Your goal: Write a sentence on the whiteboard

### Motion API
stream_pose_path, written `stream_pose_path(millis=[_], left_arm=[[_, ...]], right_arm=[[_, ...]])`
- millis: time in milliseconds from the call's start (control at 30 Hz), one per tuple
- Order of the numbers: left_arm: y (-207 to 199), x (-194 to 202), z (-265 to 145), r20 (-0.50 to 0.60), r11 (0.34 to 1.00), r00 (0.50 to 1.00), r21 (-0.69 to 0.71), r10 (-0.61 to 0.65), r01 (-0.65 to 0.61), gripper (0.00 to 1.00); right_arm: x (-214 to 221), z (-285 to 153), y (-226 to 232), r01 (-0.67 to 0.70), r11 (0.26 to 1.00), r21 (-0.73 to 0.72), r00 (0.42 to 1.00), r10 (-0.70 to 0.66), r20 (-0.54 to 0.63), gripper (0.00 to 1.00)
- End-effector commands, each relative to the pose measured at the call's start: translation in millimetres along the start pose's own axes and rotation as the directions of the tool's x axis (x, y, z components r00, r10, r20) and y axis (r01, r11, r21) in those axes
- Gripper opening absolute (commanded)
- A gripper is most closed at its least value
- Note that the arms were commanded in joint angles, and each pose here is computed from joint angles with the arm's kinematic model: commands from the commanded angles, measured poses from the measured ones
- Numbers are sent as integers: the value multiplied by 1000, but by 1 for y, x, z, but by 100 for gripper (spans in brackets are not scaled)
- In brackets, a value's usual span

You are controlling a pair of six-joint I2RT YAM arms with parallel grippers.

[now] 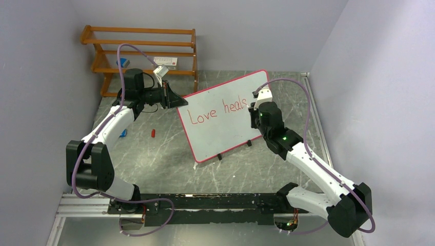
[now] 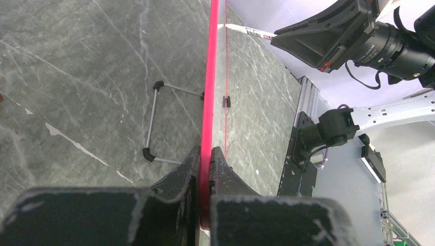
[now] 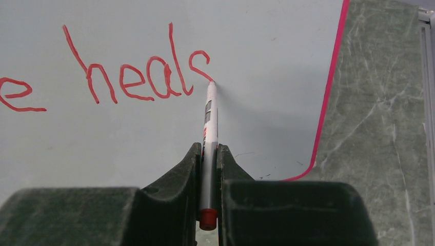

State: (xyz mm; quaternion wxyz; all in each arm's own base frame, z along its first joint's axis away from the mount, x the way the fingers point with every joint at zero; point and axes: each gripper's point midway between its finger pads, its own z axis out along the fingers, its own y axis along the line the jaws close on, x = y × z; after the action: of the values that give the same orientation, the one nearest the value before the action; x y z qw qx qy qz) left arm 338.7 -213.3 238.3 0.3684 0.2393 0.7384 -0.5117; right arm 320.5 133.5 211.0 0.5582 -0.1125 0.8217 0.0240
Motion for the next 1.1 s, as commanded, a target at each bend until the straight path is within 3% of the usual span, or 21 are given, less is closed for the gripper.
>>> stream_pose_path(millis=[0,633,1067], left_arm=[[21,38,11,-89,996,993,-62,-75,70,5],[20,37,10,-89,996,993,-63,-75,69,5],[25,38,9,-98,993,992,-95,-77,68,5]], right_arm=[[13,0,-1,-1,1000,4,999,1,-37,0],[9,-4,13,-19,997,-80,1000,17,-26,0],[-12,-23,-15,-30,999,28,998,29,55,0]])
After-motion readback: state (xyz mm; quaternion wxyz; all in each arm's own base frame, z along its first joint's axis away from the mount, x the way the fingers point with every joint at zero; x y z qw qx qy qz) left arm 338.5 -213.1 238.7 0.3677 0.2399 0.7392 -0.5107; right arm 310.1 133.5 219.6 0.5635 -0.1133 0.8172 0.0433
